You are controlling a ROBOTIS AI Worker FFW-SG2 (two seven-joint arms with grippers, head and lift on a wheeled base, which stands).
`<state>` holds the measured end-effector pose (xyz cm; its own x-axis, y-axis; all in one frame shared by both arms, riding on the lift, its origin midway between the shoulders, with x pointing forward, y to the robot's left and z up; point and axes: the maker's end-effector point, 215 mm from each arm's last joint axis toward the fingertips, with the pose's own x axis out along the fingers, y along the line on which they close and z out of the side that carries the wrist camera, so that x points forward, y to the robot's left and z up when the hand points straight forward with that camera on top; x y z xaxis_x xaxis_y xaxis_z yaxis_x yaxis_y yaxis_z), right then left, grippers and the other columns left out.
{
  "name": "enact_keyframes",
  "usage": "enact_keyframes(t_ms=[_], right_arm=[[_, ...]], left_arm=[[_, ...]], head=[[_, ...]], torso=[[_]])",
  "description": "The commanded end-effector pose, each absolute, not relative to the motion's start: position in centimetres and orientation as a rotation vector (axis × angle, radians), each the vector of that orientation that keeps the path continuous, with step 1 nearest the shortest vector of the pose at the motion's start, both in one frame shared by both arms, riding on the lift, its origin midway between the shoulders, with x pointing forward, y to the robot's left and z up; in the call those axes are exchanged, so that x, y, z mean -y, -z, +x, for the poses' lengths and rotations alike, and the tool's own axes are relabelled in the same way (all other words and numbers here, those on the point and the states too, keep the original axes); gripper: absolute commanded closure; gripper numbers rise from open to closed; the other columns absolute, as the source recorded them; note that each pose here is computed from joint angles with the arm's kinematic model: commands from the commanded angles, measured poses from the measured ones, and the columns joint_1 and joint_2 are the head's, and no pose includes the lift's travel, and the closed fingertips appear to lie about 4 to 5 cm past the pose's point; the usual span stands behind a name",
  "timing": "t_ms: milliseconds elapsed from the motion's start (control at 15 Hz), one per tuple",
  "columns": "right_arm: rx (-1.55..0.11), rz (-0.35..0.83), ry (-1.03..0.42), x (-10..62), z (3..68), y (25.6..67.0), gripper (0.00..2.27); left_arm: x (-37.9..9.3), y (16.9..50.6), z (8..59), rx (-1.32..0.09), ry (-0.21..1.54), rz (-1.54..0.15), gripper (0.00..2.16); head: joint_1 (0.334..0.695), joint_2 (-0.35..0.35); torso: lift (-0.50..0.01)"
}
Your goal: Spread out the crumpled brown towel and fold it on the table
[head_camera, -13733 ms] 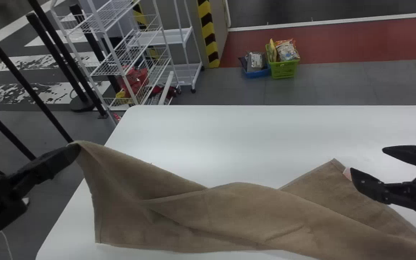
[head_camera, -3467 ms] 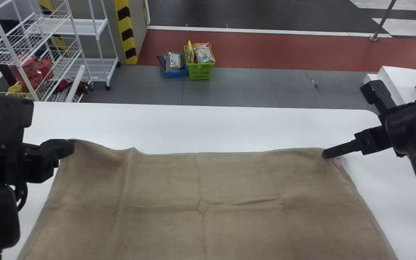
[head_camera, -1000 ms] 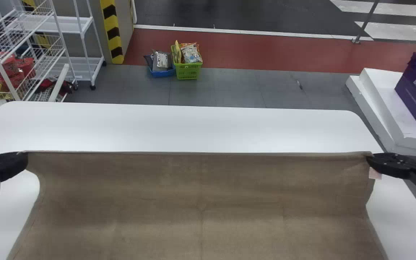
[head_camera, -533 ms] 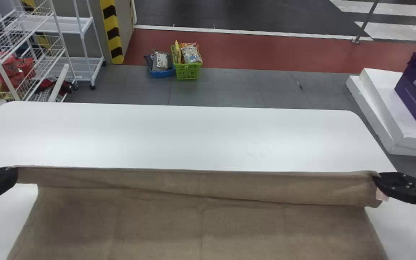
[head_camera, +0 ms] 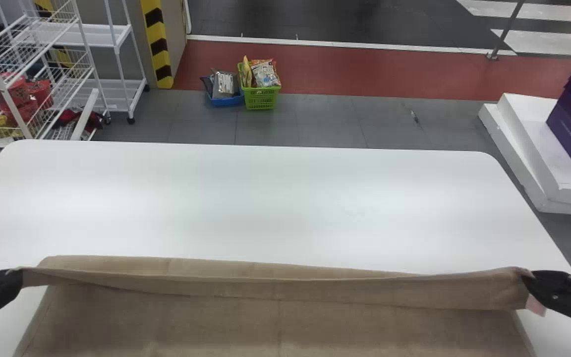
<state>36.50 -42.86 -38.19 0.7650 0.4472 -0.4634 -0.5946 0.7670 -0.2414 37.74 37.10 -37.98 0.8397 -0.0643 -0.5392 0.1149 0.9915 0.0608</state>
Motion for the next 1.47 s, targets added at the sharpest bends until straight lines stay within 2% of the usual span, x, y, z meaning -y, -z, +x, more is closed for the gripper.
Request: enact_keyframes(t_ms=[0,667,1000,1133,1400], right_arm=[[-0.408,-0.393,-0.583,43.0,35.3,38.3,1.54],[-0.360,-0.401,-0.548,45.5,33.0,35.1,1.53],[-0.394,-0.423,-0.571,45.1,33.5,37.0,1.43],[-0.402,-0.426,-0.589,44.7,33.2,37.9,1.22],[-0.417,-0.403,-0.609,44.4,31.7,39.1,1.22]], left_arm=[[-37.3,38.8,36.4,-0.599,0.089,0.094,1.56],[-38.9,38.7,31.3,-0.655,0.081,0.049,1.56],[-38.8,39.9,29.9,-0.692,0.084,0.041,1.56],[-38.9,40.5,29.5,-0.706,0.080,0.037,1.56],[-39.8,42.3,28.1,-0.753,0.054,0.036,1.56]], head=[[0.695,-0.088],[0.695,-0.115],[0.695,-0.123],[0.695,-0.118],[0.695,-0.104]], torso=[[-0.127],[-0.127],[-0.127],[-0.127],[-0.127]])
